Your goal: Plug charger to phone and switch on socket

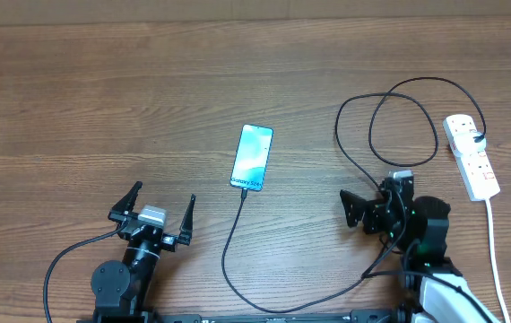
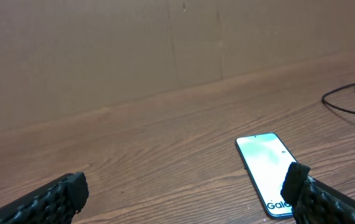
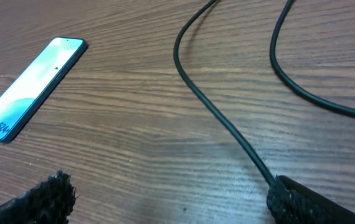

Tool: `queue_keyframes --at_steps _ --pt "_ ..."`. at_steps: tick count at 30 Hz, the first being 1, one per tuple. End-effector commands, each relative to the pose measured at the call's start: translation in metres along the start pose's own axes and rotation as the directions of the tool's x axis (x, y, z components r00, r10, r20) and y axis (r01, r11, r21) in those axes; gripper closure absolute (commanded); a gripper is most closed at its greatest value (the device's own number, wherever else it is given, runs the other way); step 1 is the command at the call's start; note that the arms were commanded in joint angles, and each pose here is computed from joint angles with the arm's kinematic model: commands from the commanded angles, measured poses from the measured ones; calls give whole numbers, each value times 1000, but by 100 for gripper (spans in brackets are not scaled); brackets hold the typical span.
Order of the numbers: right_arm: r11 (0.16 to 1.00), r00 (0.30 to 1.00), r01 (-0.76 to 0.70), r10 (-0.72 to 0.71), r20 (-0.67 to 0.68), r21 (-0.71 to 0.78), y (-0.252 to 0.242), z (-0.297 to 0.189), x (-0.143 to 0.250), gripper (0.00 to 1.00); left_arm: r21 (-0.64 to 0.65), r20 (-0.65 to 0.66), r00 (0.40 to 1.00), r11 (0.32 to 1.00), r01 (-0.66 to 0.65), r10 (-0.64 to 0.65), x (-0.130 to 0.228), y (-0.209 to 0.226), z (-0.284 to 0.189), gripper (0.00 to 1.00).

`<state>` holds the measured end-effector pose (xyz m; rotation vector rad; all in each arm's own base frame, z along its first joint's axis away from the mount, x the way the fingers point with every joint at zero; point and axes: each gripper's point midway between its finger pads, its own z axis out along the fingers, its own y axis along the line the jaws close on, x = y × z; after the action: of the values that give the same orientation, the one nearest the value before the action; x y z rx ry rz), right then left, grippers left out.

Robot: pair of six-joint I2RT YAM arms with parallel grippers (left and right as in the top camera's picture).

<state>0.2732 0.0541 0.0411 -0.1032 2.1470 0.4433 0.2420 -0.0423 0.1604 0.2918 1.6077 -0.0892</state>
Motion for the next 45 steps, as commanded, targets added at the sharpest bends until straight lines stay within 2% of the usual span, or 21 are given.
queue_keyframes --at_steps 1,6,31,45 --pt "1000 999 16 -16 30 6 1 -4 -1 0 -9 6 1000 1000 -10 10 0 1 0 1" --pt "1000 999 13 -14 33 10 2 -10 8 0 -9 6 1000 1000 -9 9 -1 1 0 1" --pt "1000 998 26 -27 65 8 13 -36 5 0 -9 6 1000 1000 -9 9 -1 1 0 0" --pt "997 962 71 -62 265 -24 28 -56 -38 0 -9 6 1000 1000 -10 10 0 1 0 0"
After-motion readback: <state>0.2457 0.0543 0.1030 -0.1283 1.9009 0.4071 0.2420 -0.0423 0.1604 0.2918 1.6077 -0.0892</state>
